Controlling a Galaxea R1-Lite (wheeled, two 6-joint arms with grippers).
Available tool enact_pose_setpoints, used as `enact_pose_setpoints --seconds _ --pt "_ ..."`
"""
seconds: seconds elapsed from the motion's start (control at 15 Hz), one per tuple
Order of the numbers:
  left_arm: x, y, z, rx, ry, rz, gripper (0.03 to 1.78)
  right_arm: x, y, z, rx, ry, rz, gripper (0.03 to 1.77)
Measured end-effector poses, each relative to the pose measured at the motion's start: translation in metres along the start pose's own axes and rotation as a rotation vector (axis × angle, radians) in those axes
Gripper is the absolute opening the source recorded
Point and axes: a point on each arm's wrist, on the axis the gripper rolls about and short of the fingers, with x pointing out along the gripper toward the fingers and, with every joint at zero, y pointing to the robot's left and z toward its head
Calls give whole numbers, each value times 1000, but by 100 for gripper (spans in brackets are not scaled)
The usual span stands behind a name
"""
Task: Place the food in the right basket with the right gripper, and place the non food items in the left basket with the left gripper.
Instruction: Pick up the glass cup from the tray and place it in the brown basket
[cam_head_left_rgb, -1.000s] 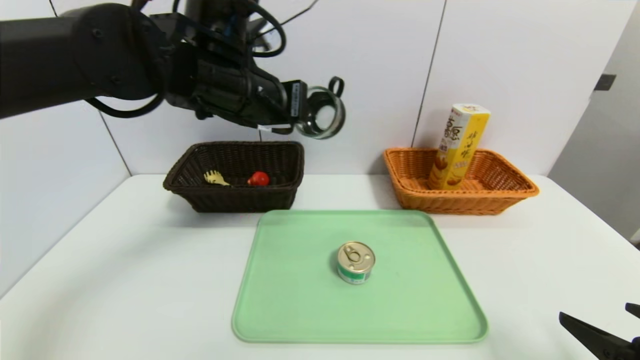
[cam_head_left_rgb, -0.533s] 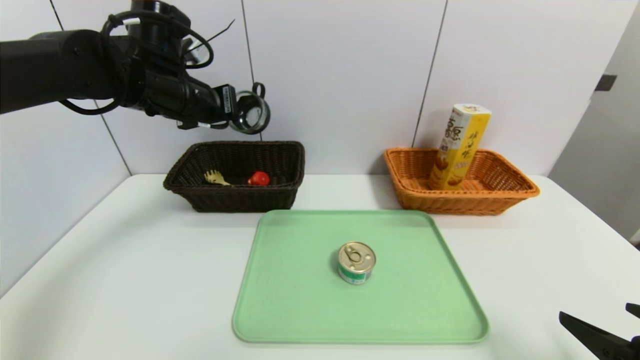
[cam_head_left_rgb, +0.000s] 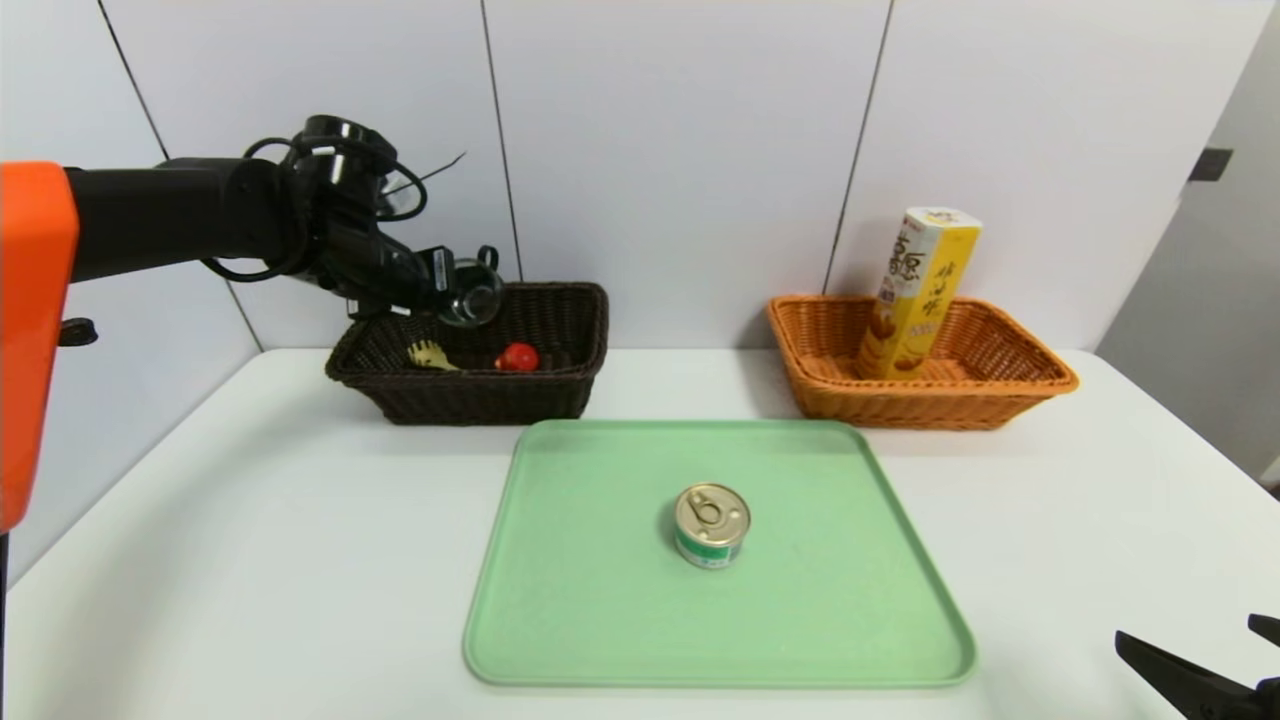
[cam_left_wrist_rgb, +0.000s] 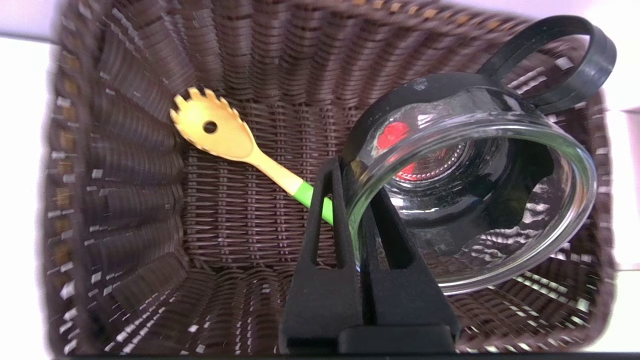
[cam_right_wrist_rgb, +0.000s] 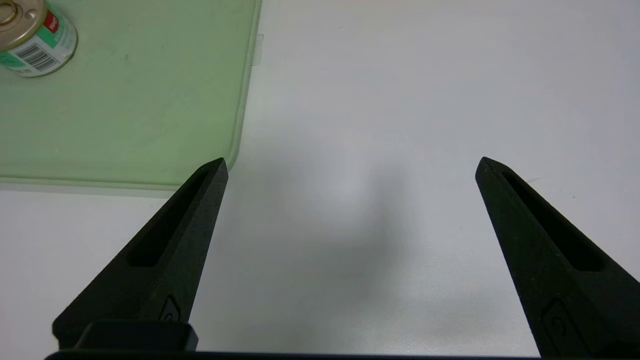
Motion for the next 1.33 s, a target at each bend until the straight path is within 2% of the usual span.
enact_pose_setpoints --seconds 0.53,1.27,1.33 --pt "40 16 -18 -23 84 42 9 2 1 0 0 15 27 171" --pt "45 17 -21 -22 95 48 9 2 1 -1 -1 18 32 171" --pt "45 17 -21 -21 96 48 28 1 1 -1 0 17 32 171"
